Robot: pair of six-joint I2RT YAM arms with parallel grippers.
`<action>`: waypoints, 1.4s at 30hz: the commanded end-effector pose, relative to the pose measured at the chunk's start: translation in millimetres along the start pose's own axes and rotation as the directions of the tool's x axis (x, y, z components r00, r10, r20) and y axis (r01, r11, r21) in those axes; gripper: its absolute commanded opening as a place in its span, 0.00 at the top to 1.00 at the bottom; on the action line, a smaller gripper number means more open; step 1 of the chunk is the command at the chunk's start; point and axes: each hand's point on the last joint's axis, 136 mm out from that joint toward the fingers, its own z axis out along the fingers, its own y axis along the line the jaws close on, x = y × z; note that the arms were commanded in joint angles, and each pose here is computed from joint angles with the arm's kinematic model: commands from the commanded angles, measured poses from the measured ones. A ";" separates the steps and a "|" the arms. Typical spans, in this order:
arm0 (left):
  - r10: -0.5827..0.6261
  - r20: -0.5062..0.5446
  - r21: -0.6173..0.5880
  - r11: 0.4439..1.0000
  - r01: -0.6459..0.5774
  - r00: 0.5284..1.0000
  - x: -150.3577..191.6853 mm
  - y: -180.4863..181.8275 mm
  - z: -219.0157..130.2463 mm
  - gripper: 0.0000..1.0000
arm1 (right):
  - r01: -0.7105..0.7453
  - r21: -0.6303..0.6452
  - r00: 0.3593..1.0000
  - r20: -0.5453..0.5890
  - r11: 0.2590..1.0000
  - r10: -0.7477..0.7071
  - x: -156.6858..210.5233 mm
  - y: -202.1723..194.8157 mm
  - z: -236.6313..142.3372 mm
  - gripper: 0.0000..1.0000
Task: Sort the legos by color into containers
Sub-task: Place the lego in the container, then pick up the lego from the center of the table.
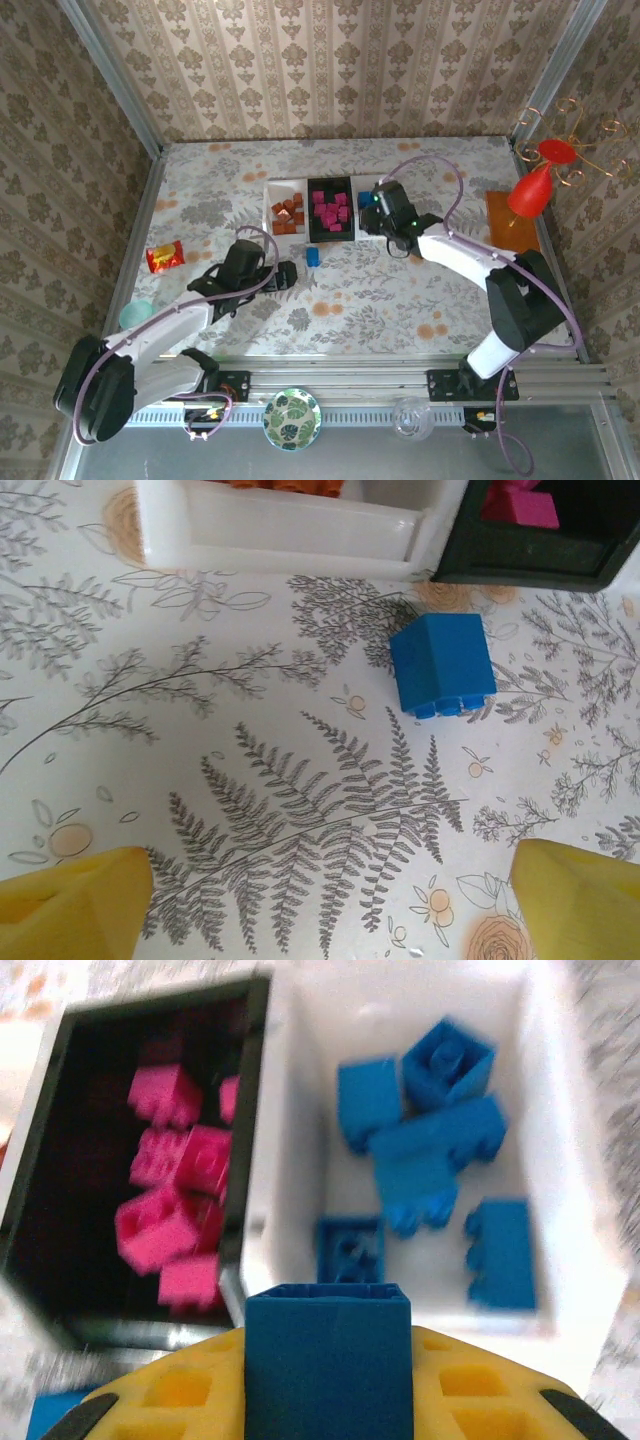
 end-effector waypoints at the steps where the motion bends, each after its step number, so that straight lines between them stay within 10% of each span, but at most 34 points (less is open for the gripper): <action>1: 0.030 0.031 0.033 0.999 -0.031 0.999 -17.6 -19.4 3.5 0.11 | 0.019 0.093 0.998 -0.058 0.995 -0.014 -0.9 -21.9 24.2 0.73; 11: 0.163 0.000 -0.040 0.986 -0.163 0.987 -30.4 -45.2 52.1 0.08 | -0.005 0.028 0.999 -0.035 1.000 0.006 -38.9 -10.2 34.7 0.28; 20: 0.248 -0.052 -0.127 0.959 -0.253 0.967 -28.6 -53.1 104.5 0.19 | -0.048 -0.054 0.997 0.066 0.997 0.051 -11.4 -20.3 -40.5 0.26; 32: 0.266 -0.104 -0.095 0.956 -0.276 0.958 0.6 -67.7 112.8 0.68 | -0.090 -0.036 0.986 0.140 0.995 0.094 19.0 -52.0 -98.2 0.25; 42: 0.319 0.046 0.153 0.934 -0.322 0.947 -83.0 -203.4 104.8 0.70 | -0.134 0.031 0.981 0.148 0.990 0.129 53.6 -82.0 -109.2 0.25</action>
